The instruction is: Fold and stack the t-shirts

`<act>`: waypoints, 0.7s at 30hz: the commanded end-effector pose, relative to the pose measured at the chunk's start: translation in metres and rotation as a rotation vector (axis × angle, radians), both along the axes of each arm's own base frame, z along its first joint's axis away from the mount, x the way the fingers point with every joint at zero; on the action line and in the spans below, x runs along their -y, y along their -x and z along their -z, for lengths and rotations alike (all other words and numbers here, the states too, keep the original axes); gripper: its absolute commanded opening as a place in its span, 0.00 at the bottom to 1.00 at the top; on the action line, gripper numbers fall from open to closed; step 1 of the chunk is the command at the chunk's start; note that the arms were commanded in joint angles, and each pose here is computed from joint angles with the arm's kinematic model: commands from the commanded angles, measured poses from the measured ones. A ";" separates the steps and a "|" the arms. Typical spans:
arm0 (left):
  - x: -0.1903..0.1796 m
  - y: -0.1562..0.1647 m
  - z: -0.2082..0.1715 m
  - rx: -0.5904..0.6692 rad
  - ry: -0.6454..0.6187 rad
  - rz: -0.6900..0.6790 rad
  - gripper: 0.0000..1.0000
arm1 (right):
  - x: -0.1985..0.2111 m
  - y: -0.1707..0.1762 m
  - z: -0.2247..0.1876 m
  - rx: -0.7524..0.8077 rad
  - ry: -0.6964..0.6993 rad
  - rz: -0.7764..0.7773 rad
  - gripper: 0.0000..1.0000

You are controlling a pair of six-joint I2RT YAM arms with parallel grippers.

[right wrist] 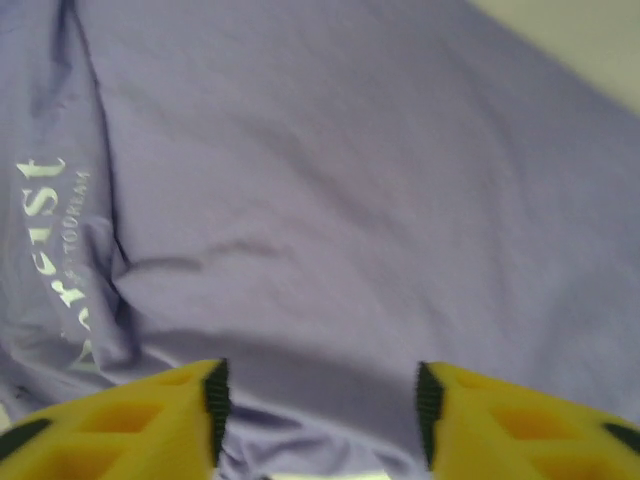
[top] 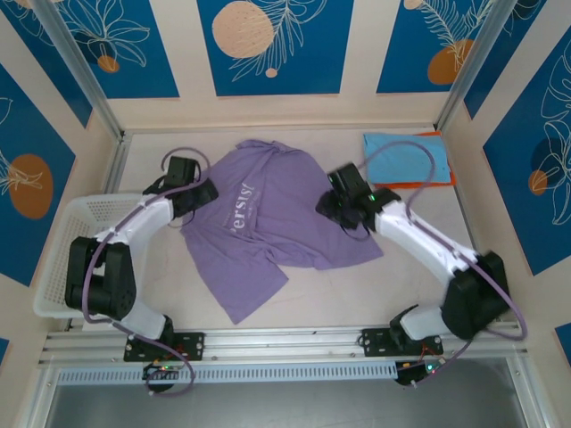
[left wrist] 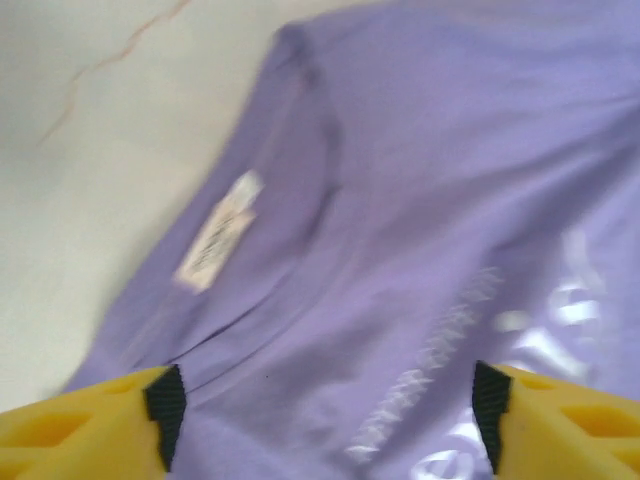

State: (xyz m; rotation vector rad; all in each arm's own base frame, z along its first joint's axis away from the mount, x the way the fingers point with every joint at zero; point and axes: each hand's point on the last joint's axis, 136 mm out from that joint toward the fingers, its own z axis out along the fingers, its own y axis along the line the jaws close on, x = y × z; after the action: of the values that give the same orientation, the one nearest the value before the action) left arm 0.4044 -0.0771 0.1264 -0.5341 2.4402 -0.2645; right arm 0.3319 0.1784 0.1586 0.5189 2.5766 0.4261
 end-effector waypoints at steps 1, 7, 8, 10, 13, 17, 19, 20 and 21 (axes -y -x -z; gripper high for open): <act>0.028 -0.033 -0.022 0.031 -0.017 0.115 0.86 | -0.018 -0.054 0.002 0.020 0.135 -0.173 0.39; 0.068 -0.108 -0.011 0.053 -0.008 0.302 0.95 | -0.036 -0.170 0.029 0.078 0.178 -0.269 0.39; 0.074 -0.118 -0.005 0.041 -0.005 0.335 0.96 | -0.036 -0.184 0.037 0.074 0.173 -0.281 0.42; 0.087 -0.140 0.009 0.021 0.004 0.402 0.96 | -0.034 -0.212 0.046 0.071 0.154 -0.327 0.52; 0.098 -0.171 0.029 0.003 -0.007 0.456 0.97 | -0.040 -0.243 0.064 0.093 0.162 -0.424 0.63; 0.107 -0.202 0.036 0.002 -0.021 0.505 0.97 | -0.050 -0.270 0.078 0.160 0.179 -0.534 0.65; 0.110 -0.212 0.039 0.019 -0.037 0.523 0.98 | -0.055 -0.278 0.082 0.198 0.168 -0.580 0.66; 0.110 -0.214 0.040 0.026 -0.040 0.528 0.98 | -0.059 -0.279 0.084 0.208 0.152 -0.600 0.66; 0.111 -0.216 0.042 0.031 -0.042 0.538 0.98 | -0.061 -0.281 0.085 0.223 0.137 -0.614 0.66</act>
State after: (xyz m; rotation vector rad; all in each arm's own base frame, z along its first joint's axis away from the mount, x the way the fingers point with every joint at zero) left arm 0.6245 -0.1876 0.0744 0.0632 2.4972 -0.4218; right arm 0.6168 0.2149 0.0621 -0.1677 2.5304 0.3650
